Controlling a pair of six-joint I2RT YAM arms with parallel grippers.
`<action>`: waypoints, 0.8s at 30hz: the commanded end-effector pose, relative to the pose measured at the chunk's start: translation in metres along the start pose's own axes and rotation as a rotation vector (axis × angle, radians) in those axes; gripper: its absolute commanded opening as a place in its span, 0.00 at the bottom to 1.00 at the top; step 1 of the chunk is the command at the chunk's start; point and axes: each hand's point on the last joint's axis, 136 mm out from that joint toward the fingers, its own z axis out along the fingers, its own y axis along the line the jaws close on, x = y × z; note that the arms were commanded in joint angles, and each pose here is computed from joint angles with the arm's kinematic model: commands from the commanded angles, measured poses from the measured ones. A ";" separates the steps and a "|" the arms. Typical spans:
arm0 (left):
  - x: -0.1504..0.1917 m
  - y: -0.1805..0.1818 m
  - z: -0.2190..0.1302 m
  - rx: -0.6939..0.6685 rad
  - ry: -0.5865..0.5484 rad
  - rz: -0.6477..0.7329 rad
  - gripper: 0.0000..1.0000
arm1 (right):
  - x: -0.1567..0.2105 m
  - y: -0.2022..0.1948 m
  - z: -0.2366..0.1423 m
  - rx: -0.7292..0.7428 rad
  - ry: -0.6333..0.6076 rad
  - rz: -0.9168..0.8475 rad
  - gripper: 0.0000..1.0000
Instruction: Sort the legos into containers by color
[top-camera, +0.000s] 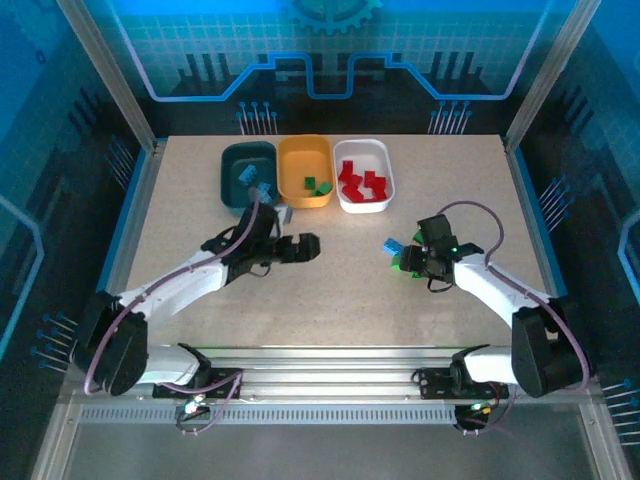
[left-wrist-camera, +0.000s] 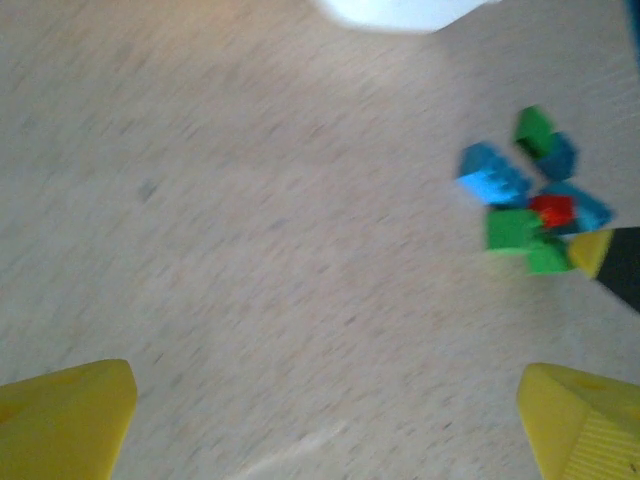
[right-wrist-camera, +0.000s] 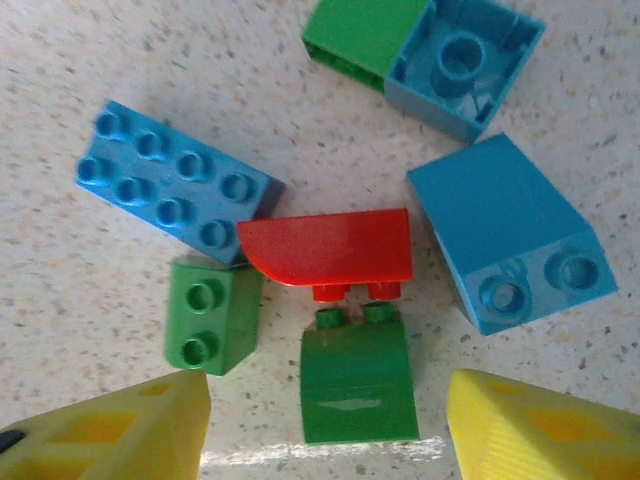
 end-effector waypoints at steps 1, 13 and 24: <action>-0.013 -0.001 -0.026 0.053 -0.099 -0.082 0.99 | 0.004 -0.004 0.004 0.051 0.021 -0.001 0.60; -0.009 0.026 -0.062 0.008 -0.162 -0.110 0.99 | 0.014 -0.011 0.020 0.099 0.076 -0.026 0.49; -0.004 0.039 -0.090 -0.033 -0.211 -0.144 0.99 | 0.012 0.002 -0.007 0.092 -0.006 -0.083 0.30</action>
